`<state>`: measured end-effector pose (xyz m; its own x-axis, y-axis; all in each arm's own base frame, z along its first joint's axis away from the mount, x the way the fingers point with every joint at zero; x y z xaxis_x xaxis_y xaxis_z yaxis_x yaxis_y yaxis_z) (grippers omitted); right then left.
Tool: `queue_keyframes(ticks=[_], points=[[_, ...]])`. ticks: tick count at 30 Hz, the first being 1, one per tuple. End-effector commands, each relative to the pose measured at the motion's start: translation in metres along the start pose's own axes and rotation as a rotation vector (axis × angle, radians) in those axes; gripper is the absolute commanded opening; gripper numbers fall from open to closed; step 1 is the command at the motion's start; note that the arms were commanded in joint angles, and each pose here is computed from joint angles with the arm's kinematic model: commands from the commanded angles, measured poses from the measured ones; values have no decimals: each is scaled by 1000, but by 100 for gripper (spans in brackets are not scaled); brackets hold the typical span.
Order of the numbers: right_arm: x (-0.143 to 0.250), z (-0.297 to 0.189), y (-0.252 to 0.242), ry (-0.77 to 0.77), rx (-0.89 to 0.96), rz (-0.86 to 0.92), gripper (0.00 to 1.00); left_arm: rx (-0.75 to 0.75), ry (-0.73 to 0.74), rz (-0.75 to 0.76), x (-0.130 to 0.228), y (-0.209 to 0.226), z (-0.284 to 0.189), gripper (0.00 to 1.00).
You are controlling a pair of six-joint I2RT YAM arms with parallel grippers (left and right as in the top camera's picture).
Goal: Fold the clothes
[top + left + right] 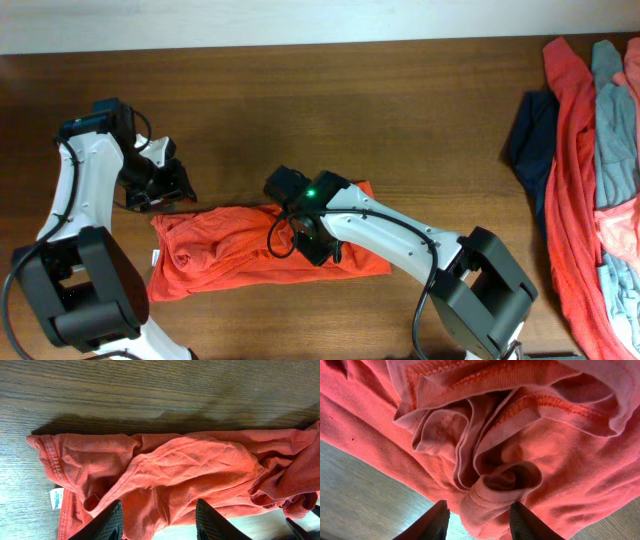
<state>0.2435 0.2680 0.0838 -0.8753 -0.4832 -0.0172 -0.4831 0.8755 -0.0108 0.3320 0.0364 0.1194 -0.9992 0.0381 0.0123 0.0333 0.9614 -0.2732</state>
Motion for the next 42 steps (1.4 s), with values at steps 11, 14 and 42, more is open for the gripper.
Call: queue_keyframes(ticks=[11, 14, 42], points=[[0, 17, -2, 33, 36, 10, 14, -4, -24, 0, -3, 0, -6, 47], [2, 17, -1, 45, 30, 8, 4, -4, -24, 0, -3, 0, -6, 47], [-5, -42, -26, -115, 44, 110, 37, -4, -24, 0, -3, 0, -6, 47]])
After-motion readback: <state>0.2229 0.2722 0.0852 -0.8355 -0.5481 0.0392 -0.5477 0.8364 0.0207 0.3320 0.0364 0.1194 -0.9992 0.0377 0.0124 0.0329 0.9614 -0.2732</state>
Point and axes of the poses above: each gripper's point midway between its finger pads, its own z axis out along the fingers, its own y axis along the line the jaws close on, x = y × z, the point moved 3 cm from there along -z, back along the fingers, and after that the axes turned 13 degrees about z, right-handed, at the moved point
